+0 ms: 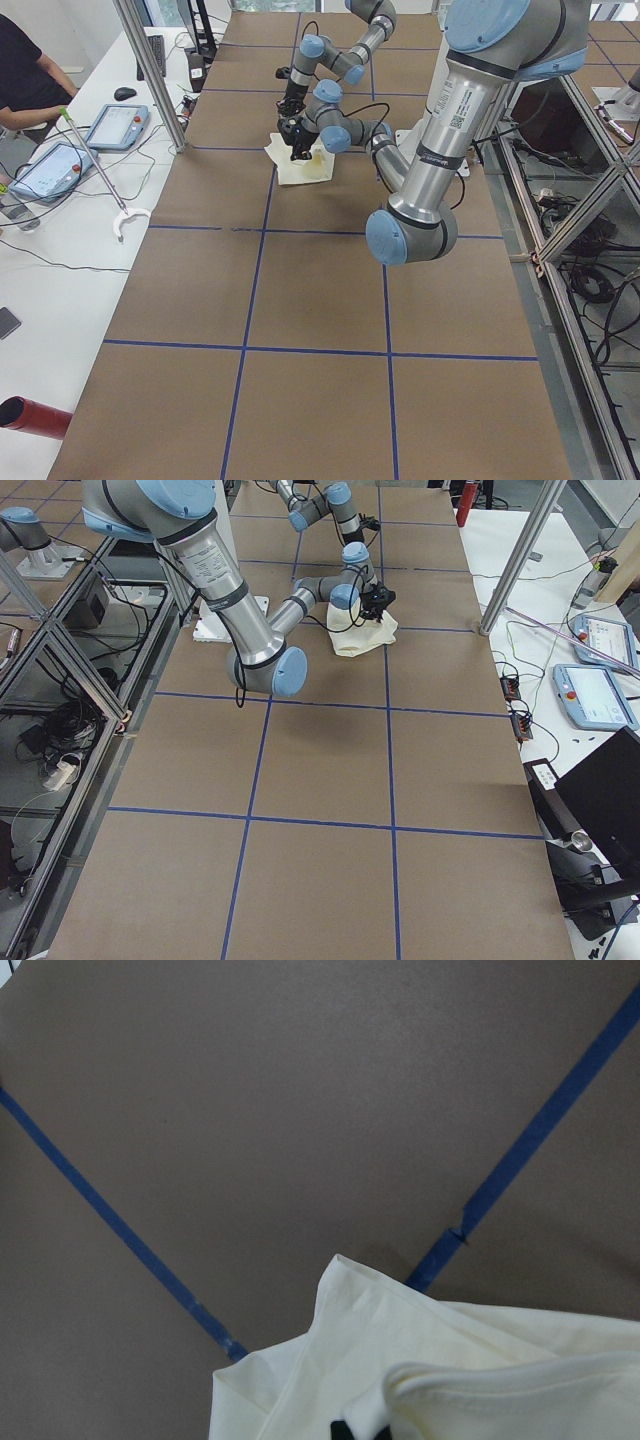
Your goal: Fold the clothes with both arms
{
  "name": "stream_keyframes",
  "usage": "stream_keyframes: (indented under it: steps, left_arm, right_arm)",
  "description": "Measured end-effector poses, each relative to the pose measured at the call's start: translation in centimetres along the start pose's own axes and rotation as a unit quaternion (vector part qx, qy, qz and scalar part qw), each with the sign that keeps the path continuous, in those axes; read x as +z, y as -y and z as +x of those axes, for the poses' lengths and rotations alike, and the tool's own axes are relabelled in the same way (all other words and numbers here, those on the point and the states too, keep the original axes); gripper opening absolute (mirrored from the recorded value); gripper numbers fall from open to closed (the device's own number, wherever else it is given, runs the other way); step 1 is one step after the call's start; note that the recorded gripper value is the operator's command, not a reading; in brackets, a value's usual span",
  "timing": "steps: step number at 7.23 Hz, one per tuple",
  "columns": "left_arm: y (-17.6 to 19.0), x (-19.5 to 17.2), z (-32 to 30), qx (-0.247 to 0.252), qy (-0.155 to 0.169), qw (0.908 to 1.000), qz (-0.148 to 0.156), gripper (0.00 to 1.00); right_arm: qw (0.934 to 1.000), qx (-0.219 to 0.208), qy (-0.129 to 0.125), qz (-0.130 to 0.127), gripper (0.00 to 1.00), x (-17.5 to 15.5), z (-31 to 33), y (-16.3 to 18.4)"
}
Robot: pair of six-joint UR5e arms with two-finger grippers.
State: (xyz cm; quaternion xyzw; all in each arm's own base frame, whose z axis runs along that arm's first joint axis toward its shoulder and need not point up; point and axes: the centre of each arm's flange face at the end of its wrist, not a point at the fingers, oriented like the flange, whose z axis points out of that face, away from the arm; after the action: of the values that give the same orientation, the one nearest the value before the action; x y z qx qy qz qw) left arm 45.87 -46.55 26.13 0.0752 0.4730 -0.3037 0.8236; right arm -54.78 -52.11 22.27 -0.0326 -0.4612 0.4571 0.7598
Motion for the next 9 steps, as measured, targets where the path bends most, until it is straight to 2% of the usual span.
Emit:
stream_keyframes:
  steps: [1,2,3,4,5,6,7,9]
  left_arm:
    - [0.8,1.7,-0.2,-0.002,-0.001,1.0,0.005,0.0]
    - [1.4,3.5,-0.5,-0.003,-0.004,1.0,0.008,0.03]
    - [1.8,4.8,-0.7,-0.004,-0.008,0.9999,0.01,0.1]
    - [2.0,5.5,-0.5,-0.004,-0.012,0.9999,0.01,0.16]
    - [2.1,5.7,-0.2,-0.005,-0.016,0.9998,0.01,0.19]
    - [2.4,5.5,0.0,-0.006,-0.02,0.9997,0.012,0.22]
    - [3.0,5.1,0.3,-0.005,-0.03,0.9994,0.013,0.27]
    - [3.8,3.3,0.8,0.006,-0.064,0.9979,0.013,0.28]
  right_arm:
    - [0.9999,-0.007,-0.009,0.005,0.27,1.1,-0.3,0.5]
    - [0.9998,-0.014,-0.01,0.006,0.36,2.5,-0.3,0.9]
    - [0.9998,-0.018,-0.003,0.003,0.42,3.8,-0.2,1.3]
    - [0.9998,-0.019,0.004,-0.001,0.42,4.7,-0.1,1.7]
    - [0.9998,-0.018,0.01,-0.005,0.19,4.8,-0.6,2.1]
    - [0.9997,-0.016,0.013,-0.01,0.0,4.4,-1.3,2.6]
    - [0.9997,-0.016,0.013,-0.015,0.0,4.3,-1.5,2.9]
    - [0.9996,-0.016,0.012,-0.019,0.0,4.2,-1.6,3.0]
